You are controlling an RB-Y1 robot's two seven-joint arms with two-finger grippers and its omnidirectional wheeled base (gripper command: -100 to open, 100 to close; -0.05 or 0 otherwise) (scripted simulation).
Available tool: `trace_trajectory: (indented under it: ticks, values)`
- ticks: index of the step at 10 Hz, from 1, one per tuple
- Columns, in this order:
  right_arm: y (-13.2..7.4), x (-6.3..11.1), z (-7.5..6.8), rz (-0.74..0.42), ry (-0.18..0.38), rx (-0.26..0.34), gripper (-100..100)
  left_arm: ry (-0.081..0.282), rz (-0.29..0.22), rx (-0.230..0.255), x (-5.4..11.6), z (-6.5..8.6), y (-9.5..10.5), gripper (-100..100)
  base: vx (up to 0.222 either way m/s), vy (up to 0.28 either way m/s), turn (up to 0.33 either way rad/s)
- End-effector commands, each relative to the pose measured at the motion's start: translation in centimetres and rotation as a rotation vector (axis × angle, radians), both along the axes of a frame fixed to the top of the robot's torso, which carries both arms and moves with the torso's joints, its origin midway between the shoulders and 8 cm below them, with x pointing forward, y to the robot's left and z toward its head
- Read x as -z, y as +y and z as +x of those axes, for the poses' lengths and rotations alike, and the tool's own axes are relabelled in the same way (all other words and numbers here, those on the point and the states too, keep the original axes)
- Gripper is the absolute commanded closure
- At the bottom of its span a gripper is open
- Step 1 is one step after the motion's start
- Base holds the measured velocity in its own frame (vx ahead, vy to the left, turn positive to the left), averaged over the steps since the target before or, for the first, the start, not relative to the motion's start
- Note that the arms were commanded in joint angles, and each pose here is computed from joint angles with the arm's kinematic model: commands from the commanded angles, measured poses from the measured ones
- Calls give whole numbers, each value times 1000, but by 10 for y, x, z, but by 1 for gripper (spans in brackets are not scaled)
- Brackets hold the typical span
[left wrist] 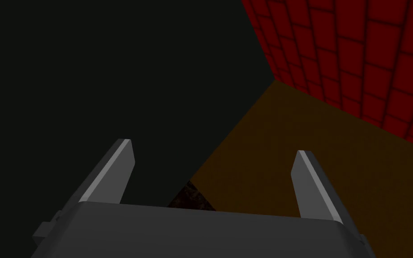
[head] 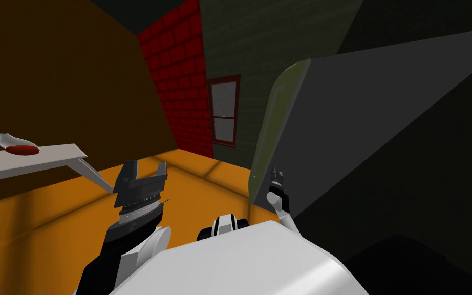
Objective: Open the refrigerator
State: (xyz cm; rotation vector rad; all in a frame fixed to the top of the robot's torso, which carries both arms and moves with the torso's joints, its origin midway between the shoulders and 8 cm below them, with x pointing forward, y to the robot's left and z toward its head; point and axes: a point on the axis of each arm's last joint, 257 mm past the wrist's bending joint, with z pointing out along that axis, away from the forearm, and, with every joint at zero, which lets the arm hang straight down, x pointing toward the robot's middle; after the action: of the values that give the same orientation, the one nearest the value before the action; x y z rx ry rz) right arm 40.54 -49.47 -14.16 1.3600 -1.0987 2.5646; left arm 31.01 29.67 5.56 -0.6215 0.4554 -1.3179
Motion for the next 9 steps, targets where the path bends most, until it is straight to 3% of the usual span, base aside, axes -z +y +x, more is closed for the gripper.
trace_trajectory:
  ticks: [1, 3, 9]
  values:
    - [-3, 7, 7, 84, -40, -20, -100, 0, 0, 0, 0, 0, 0, 0, 19, -15, 101]
    - [-6, 17, 19, 202, -94, -46, -100, 0, 0, 0, 0, 0, 0, 0, 21, -24, 236]
    - [-12, 28, 40, 400, -207, -97, -100, 0, 0, 0, 0, 0, 0, 0, 9, -11, 143]
